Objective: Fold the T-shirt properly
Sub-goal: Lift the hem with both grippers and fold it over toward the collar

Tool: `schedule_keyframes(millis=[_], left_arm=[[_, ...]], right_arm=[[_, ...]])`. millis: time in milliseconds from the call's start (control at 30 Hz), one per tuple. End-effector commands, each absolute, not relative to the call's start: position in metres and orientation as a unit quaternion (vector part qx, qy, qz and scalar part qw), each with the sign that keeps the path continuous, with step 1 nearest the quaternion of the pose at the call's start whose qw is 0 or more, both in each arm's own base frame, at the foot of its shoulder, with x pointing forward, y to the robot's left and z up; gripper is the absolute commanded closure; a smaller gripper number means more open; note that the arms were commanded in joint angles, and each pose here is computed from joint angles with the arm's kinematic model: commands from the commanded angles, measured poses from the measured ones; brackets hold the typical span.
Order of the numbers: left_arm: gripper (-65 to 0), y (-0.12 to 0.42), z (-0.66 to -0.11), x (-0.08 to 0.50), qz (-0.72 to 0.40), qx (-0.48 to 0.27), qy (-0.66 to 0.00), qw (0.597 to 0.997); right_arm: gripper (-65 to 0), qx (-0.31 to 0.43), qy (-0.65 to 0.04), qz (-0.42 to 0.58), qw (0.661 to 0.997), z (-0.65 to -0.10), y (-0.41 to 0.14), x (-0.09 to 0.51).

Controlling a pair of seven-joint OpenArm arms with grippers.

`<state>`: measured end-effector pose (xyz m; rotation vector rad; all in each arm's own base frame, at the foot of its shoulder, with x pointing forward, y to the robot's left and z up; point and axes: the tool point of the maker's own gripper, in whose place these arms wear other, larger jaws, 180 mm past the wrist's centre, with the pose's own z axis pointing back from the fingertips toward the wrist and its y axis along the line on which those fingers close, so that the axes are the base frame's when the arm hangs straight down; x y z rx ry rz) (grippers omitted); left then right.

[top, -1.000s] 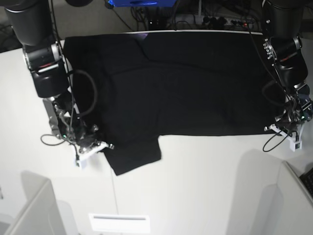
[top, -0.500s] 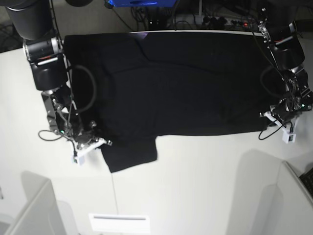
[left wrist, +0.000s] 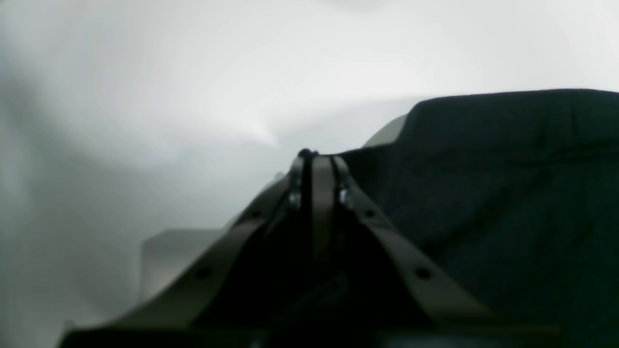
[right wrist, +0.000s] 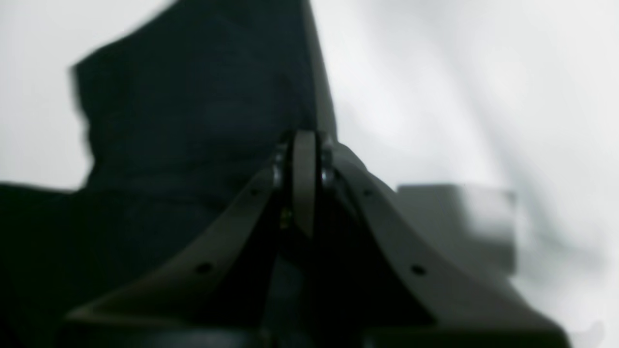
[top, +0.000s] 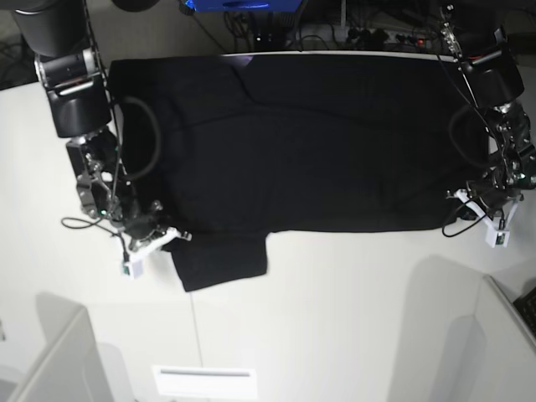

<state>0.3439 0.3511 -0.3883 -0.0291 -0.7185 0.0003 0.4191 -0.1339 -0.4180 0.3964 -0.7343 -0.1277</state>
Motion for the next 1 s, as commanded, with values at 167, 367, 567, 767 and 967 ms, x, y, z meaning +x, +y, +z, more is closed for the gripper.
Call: schedule_keyframes(millis=[167, 367, 567, 767, 967], left_arm=[[0.0, 0.385, -0.357, 0.347, 0.043, 0.005, -0.392, 0.919], [0.0, 0.380, -0.330, 0.342, 0.005, 0.037, -0.396, 0.917], [0.0, 0.371, -0.322, 0.334, -0.018, 0.051, -0.405, 0.913], [0.0, 0.388, -0.315, 0.310, 0.030, 0.065, -0.394, 0.916], [0.0, 0.378, -0.307, 0.292, -0.040, 0.086, -0.376, 0.922]], right_arm=[[0.0, 0.196, -0.399, -0.047, 0.894, -0.390, -0.138, 0.428], [0.0, 0.207, -0.420, -0.060, 0.881, -0.376, -0.142, 0.423], [0.0, 0.210, -0.432, -0.082, 0.873, -0.371, -0.154, 0.410], [0.0, 0.218, -0.430, -0.072, 0.873, -0.372, -0.145, 0.393], [0.0, 0.223, -0.434, -0.057, 0.871, -0.367, -0.140, 0.377]])
